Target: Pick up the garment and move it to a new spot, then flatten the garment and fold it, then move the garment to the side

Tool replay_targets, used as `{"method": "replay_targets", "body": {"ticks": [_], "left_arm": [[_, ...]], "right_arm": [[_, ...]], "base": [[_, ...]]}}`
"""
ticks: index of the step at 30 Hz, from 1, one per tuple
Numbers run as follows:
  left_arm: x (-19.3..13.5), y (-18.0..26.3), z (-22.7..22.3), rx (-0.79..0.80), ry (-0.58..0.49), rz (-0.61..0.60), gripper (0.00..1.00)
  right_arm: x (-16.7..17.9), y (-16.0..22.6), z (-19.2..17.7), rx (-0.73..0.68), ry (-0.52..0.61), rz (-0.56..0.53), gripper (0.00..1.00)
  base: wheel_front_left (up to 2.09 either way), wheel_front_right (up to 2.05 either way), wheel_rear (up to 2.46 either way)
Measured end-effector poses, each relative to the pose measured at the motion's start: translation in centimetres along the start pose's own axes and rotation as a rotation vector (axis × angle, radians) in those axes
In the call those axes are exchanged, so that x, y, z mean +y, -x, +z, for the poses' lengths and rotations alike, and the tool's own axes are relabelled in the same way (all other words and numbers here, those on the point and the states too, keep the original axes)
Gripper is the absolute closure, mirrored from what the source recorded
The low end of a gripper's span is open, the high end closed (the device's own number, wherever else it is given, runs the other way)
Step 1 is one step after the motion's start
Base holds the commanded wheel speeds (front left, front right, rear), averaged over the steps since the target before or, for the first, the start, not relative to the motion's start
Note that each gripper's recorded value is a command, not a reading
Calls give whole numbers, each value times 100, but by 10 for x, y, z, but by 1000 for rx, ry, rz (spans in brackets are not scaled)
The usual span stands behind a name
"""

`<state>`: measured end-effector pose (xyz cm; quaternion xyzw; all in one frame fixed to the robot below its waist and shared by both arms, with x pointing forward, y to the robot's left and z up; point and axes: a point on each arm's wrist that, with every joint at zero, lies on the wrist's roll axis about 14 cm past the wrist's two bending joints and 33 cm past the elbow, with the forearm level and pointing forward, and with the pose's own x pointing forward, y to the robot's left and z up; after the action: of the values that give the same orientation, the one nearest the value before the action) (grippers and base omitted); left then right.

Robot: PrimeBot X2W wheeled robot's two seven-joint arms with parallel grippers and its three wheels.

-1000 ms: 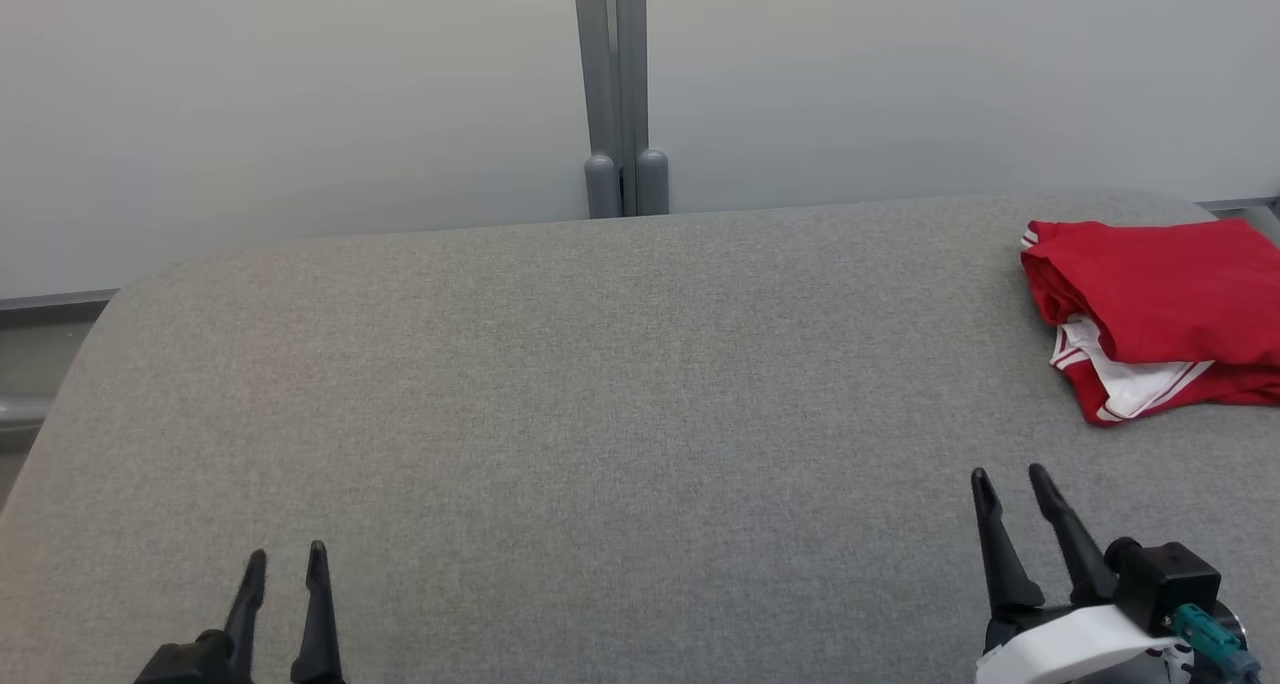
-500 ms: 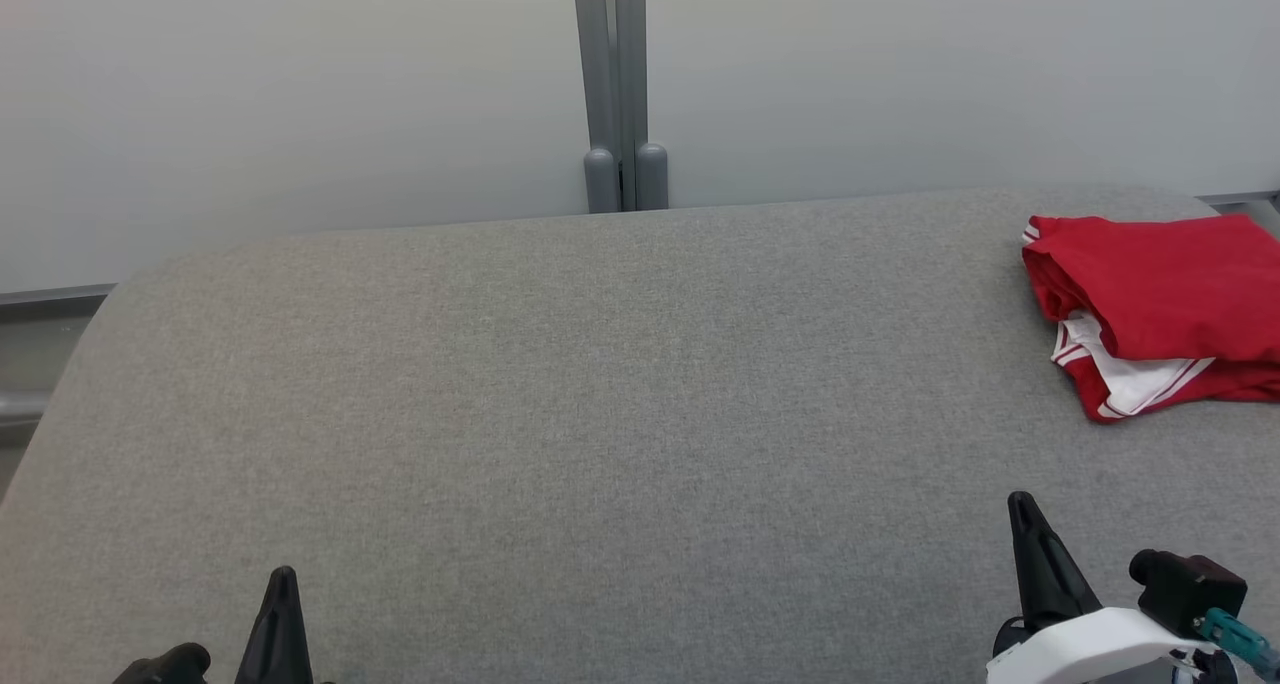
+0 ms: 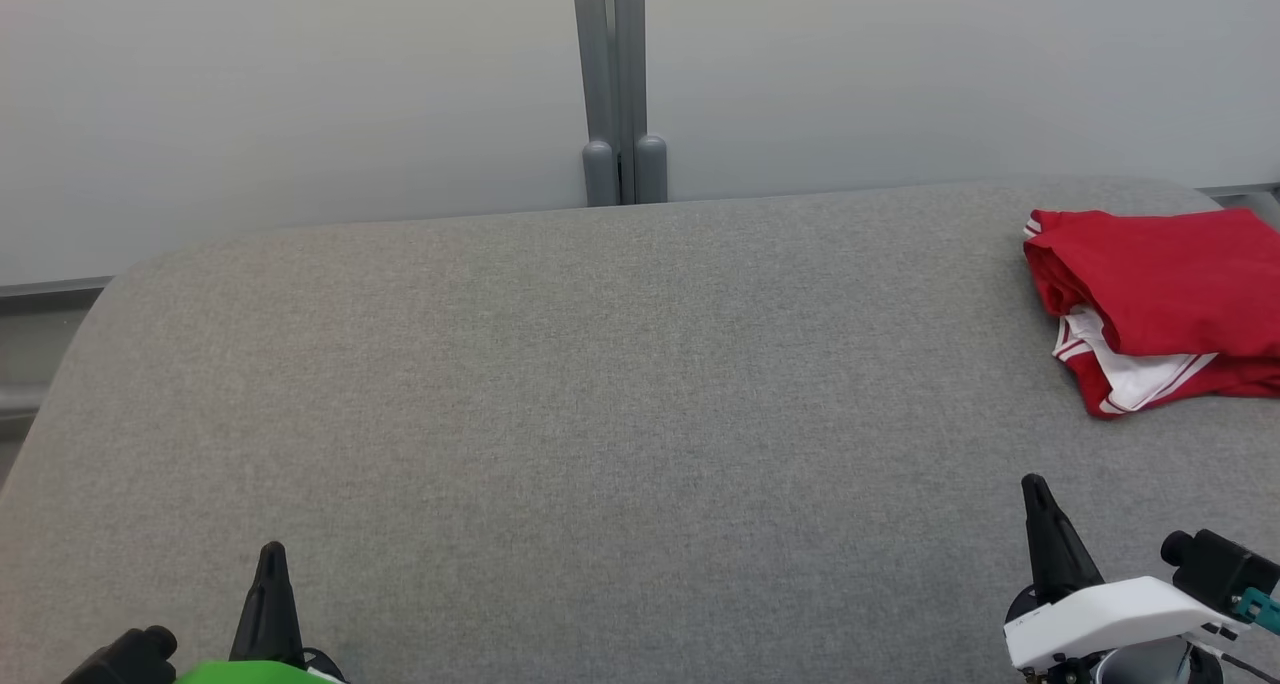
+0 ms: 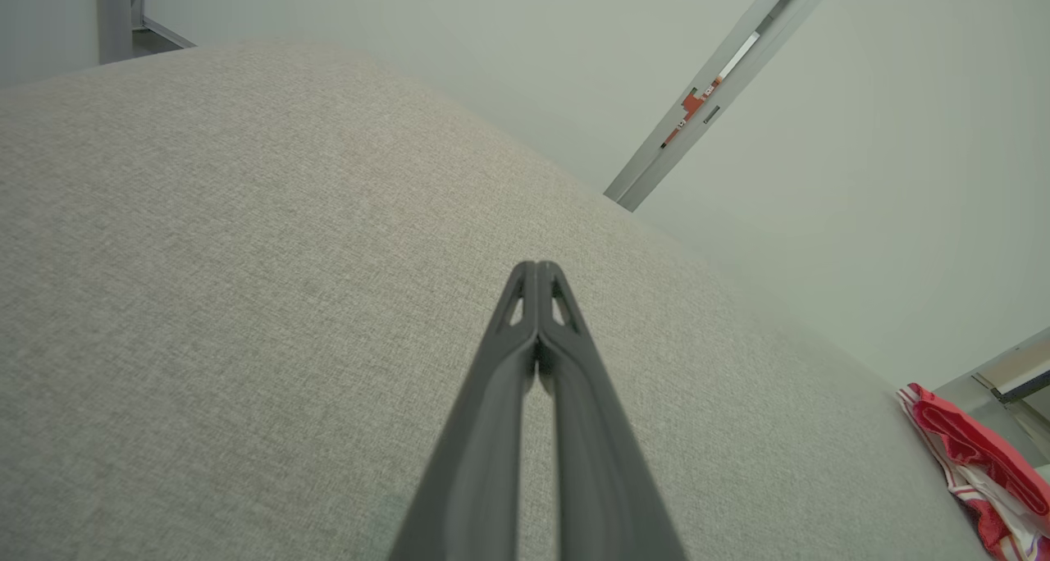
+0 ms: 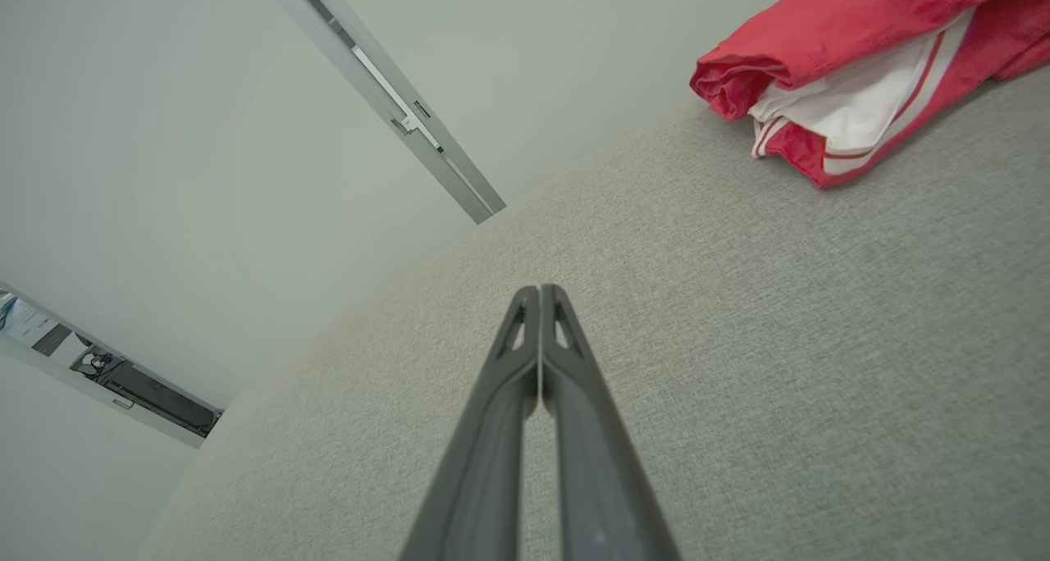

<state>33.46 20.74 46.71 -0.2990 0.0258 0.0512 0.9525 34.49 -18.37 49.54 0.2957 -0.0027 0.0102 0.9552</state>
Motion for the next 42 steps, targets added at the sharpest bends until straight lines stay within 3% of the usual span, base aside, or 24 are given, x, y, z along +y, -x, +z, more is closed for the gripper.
{"method": "replay_targets", "body": {"ticks": [42], "left_arm": [[-14,-26,13,15,507,-17,100]], "right_arm": [[-9,-22,9,1,-508,-52,100]], "base": [[0,0,0]]}}
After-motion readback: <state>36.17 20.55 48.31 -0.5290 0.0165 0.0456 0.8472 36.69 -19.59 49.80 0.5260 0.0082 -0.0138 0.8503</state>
